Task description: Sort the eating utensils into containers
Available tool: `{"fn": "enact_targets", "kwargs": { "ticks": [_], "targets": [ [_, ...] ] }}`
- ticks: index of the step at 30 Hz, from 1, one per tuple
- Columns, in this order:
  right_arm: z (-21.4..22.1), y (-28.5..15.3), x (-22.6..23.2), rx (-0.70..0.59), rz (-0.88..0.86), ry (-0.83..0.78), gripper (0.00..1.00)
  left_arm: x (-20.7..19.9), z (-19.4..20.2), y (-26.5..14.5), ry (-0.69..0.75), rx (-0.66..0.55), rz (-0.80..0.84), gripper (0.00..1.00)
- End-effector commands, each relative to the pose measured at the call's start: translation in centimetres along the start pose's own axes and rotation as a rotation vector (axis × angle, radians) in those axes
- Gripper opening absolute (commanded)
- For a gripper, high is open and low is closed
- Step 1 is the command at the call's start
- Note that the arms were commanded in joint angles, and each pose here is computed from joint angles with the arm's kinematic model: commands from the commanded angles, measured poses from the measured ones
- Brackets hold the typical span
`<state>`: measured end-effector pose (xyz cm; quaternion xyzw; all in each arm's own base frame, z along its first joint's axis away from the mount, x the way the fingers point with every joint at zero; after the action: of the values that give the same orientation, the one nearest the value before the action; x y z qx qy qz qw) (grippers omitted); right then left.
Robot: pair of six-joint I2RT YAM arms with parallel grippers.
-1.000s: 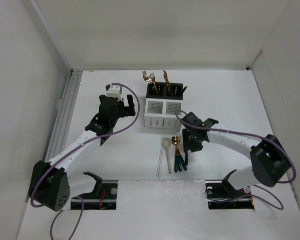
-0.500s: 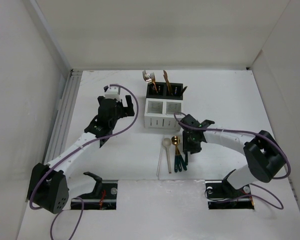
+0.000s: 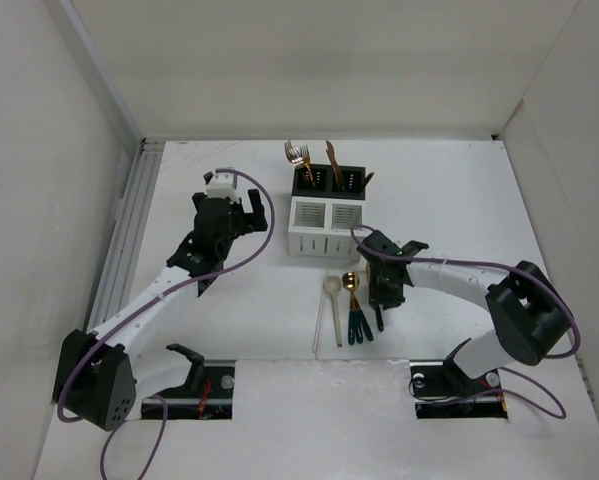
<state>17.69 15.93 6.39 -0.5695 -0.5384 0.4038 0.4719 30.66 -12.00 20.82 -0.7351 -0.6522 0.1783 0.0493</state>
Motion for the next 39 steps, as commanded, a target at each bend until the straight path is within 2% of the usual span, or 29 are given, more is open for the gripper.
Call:
{"fn": "enact_targets", "kwargs": {
  "ticks": [1,5,6,7,11,14,20,21,24,26,27,28,30,31,32,33,34,36,38,39],
  "targets": [
    [0.2,1.2,0.2,0.001,0.021,0.001,0.34,-0.2,-1.2,-0.5,-0.026,-0.058,0.009,0.99],
    [0.3,1.1,0.0,-0.014,0.018,0.012,0.18,0.0,-1.5,-0.7,-0.029,-0.073,-0.009,0.99],
    [0.2,0.8,0.1,-0.023,0.010,0.024,0.07,0.0,-1.5,-0.7,-0.029,-0.073,-0.009,0.99],
    [0.2,0.8,0.1,-0.023,0.010,0.025,0.00,0.0,-1.5,-0.7,-0.029,-0.073,-0.009,0.99],
    [-0.2,0.0,-0.3,-0.068,0.022,0.053,0.00,0.0,-1.7,-0.8,-0.032,-0.081,-0.006,0.99],
    [-1.9,-2.8,-0.3,-0.188,0.011,0.094,0.00,0.0,-1.6,-0.9,-0.029,-0.073,-0.009,0.99],
    [-6.5,-11.0,-2.5,-0.579,0.036,0.222,0.00,0.2,-1.2,-0.8,-0.027,-0.064,-0.011,0.99],
    [-6.5,-11.4,-2.5,-0.590,0.023,0.228,0.00,0.2,-1.2,-0.8,-0.027,-0.064,-0.011,0.99],
    [-8.5,-15.0,-3.0,-0.755,0.018,0.260,0.00,0.2,-1.2,-0.8,-0.027,-0.064,-0.011,0.99],
    [-11.2,-18.5,-2.0,-0.920,-0.041,0.281,0.00,0.2,-0.9,-0.7,-0.024,-0.056,-0.014,0.99],
    [-12.1,-19.7,-1.6,-0.979,-0.037,0.199,0.00,0.1,-1.3,-0.7,-0.027,-0.064,-0.011,0.99],
    [-14.0,-21.7,-0.2,-1.083,-0.113,0.219,0.00,0.1,-1.1,-0.5,-0.024,-0.056,-0.014,0.99],
    [-16.1,-23.7,1.0,-1.197,-0.134,0.188,0.00,0.1,-1.1,-0.5,-0.024,-0.056,-0.014,0.99],
    [-17.3,-23.5,1.8,-1.229,-0.084,0.101,0.00,0.1,-1.1,-0.5,-0.024,-0.056,-0.014,0.99],
    [-18.8,-25.4,2.9,-1.318,-0.128,0.130,0.00,0.2,-0.9,-0.3,-0.022,-0.050,-0.025,0.99],
    [-19.7,-25.6,3.7,-1.346,-0.126,0.102,0.00,0.1,-1.3,-0.3,-0.024,-0.059,-0.023,0.99],
    [-20.8,-24.2,5.1,-1.344,-0.069,0.005,0.00,0.2,-1.3,-0.3,-0.015,-0.061,-0.032,0.99],
    [-22.6,-25.2,7.1,-1.412,-0.110,-0.025,0.00,0.4,-0.9,-0.2,-0.010,-0.046,-0.046,0.99],
    [-24.0,-23.3,8.9,-1.416,-0.082,-0.078,0.00,0.7,-1.4,-0.1,-0.016,-0.058,-0.055,0.99],
    [-24.7,-24.0,10.0,-1.453,-0.126,-0.088,0.00,1.1,-1.0,0.2,-0.012,-0.038,-0.070,0.99]
  ]
}}
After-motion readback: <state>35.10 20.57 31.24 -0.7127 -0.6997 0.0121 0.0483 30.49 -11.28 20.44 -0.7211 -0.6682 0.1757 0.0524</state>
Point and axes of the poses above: each gripper's point midway between its finger pads, its own y axis out along the fingers, its own x axis along the line the jaws close on, z = x × y, the point moved 5 cm from there along -y, back along the fingers, and after that the axes turned 1 degree about -y, right-handed, at the moved point
